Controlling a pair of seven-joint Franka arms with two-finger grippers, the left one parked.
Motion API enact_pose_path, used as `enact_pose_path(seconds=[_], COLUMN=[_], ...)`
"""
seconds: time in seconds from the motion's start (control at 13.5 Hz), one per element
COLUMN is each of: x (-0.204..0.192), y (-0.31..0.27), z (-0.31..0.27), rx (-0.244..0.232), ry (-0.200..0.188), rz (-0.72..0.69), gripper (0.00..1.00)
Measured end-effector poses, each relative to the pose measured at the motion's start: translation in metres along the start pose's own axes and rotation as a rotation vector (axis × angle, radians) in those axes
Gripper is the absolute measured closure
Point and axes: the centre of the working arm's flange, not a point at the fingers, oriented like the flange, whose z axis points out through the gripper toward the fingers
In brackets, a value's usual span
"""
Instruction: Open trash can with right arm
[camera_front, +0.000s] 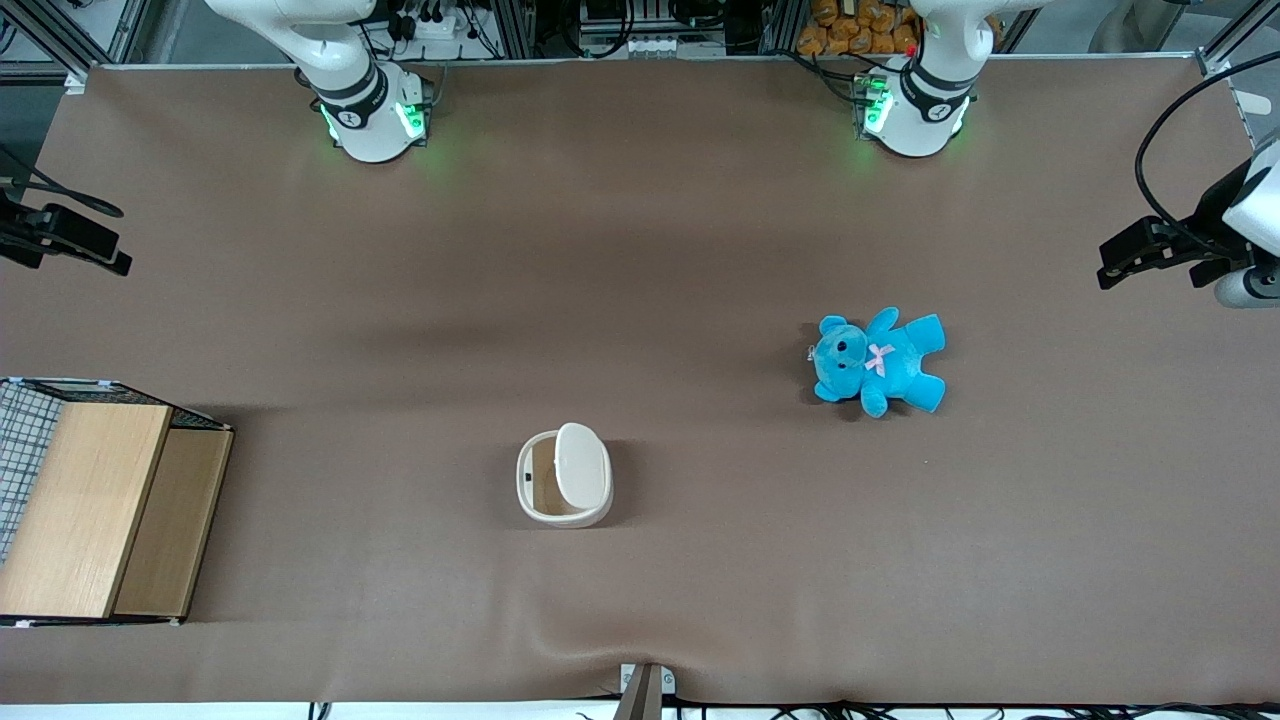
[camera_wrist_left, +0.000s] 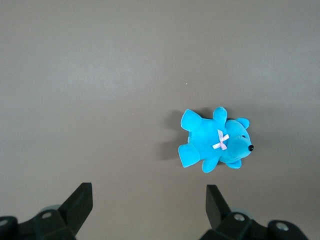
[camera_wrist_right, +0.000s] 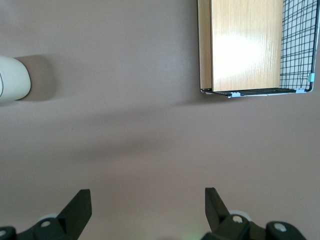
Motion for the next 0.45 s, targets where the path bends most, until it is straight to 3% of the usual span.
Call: enact_pose_path(seconds=[0.45], x=[0.0002], y=[0.0047], z=[0.0005], rx=[0.000], ry=[-0.001], rz=[0.003], gripper=[0.00])
